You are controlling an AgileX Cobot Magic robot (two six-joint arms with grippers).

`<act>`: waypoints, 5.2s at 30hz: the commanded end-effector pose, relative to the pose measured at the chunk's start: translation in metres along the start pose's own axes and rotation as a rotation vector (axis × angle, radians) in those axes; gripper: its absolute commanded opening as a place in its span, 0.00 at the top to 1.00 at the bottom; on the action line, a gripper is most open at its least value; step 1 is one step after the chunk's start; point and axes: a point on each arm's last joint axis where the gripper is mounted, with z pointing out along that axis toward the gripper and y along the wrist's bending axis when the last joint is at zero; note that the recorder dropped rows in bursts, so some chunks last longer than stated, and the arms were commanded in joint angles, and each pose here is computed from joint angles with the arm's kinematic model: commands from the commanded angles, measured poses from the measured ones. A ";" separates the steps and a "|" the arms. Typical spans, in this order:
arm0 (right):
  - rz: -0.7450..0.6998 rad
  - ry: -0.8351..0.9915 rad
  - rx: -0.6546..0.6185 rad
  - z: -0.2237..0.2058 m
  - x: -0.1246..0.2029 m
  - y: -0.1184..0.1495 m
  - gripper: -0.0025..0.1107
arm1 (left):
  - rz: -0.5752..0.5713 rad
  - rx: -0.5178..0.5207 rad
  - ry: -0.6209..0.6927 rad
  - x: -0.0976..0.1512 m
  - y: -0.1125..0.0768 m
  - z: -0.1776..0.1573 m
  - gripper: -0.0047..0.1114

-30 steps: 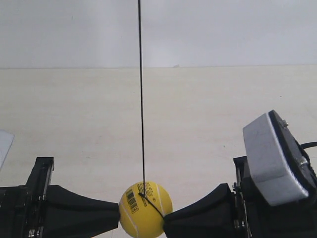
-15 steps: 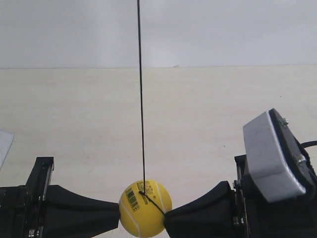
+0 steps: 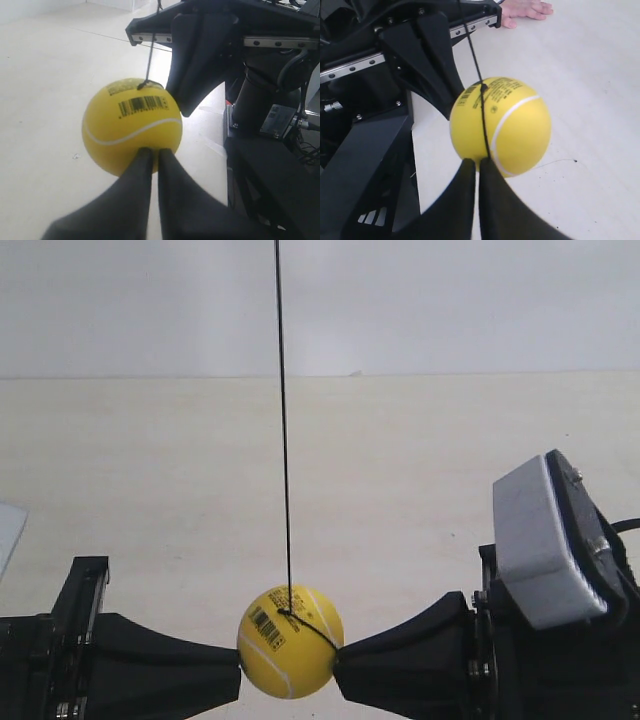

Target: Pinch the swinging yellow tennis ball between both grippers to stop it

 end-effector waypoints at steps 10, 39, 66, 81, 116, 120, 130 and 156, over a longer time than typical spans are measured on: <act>-0.010 -0.013 -0.014 0.000 -0.002 0.001 0.98 | -0.003 0.013 -0.012 -0.002 -0.001 0.000 0.92; -0.051 -0.150 0.046 -0.001 -0.015 -0.004 0.98 | -0.006 -0.098 -0.111 -0.010 0.009 -0.001 0.92; -0.023 -0.156 0.034 -0.001 -0.015 -0.003 0.98 | 0.005 -0.044 -0.122 -0.011 0.004 0.000 0.92; -0.027 -0.163 0.021 -0.001 -0.016 -0.001 0.98 | 0.004 -0.078 -0.069 -0.007 0.007 0.000 0.92; -0.200 -0.608 0.505 -0.121 -0.040 0.048 0.98 | -0.022 -0.455 -0.256 -0.041 0.009 -0.040 0.92; -0.218 -0.687 0.562 -0.139 -0.037 0.057 0.98 | -0.030 -0.564 -0.305 -0.048 0.002 -0.059 0.92; -0.284 -0.859 0.605 -0.171 -0.026 0.080 0.98 | -0.030 -0.687 -0.553 -0.060 -0.034 -0.110 0.92; -0.268 -0.886 0.587 -0.173 -0.025 0.083 0.98 | 0.103 -0.658 -0.762 -0.063 -0.066 -0.137 0.92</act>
